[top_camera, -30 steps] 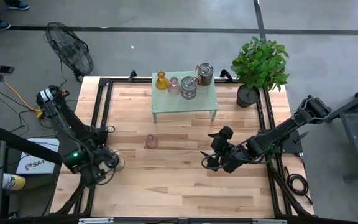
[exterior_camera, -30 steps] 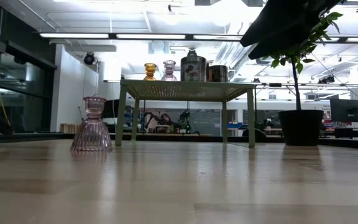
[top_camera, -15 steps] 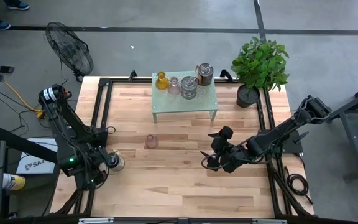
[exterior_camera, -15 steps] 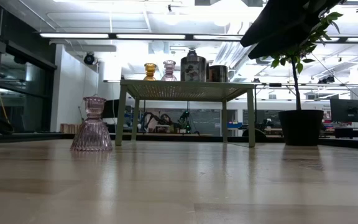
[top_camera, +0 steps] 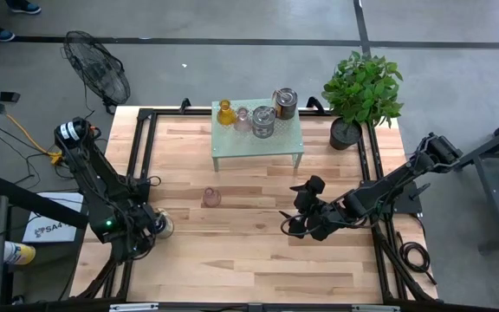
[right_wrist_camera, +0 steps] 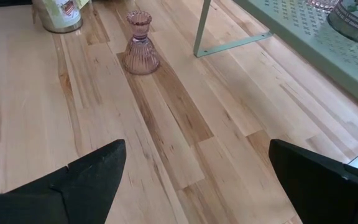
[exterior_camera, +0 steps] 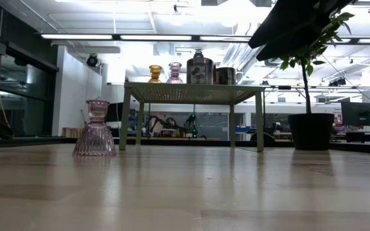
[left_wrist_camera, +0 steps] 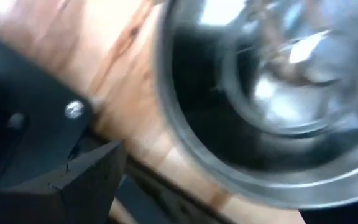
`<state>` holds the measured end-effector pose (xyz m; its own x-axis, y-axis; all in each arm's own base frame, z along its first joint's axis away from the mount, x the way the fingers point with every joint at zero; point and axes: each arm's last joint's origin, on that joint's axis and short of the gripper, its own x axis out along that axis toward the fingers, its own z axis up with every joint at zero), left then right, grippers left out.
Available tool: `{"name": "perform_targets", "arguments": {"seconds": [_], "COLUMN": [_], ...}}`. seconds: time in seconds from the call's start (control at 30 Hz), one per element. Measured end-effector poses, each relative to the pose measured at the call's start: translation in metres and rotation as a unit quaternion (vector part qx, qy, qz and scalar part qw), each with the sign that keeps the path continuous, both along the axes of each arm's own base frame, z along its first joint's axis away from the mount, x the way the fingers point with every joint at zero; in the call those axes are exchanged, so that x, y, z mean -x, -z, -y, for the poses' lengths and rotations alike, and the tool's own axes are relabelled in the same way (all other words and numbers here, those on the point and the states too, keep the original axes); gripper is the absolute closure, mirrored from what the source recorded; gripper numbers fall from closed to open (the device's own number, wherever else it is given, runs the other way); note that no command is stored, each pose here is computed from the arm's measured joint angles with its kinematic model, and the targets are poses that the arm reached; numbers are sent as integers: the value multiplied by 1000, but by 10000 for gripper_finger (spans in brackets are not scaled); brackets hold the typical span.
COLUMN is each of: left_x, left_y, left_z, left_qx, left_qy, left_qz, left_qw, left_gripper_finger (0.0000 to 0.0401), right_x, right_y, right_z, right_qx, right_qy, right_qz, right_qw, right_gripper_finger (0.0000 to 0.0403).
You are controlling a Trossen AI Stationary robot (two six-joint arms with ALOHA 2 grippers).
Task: Pick & Place candle stick holders
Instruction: Put the silver candle on the shelf
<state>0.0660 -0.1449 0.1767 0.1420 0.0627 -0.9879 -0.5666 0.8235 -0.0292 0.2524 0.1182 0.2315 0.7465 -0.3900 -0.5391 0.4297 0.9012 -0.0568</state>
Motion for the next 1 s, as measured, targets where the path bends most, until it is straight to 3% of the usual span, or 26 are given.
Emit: {"name": "perform_targets", "arguments": {"seconds": [0.37, 0.83, 1.0], "left_x": [-10, -19, -22], "left_y": [2, -2, -3], "left_z": [6, 11, 10], "left_qx": [-15, -50, -65], "left_qy": [58, 103, 105], "left_qz": [132, 243, 255], "left_qw": [989, 963, 959], "left_gripper_finger": [5, 5, 5], "right_x": [-1, -2, -2], "right_y": [-1, -2, -2], "right_z": [-1, -1, -1], "right_qx": [-5, -8, -8], "right_qy": [0, -2, -2], "right_qz": [8, 12, 12], "right_qw": [1000, 1000, 1000], "right_gripper_finger": [13, 13, 13]}}
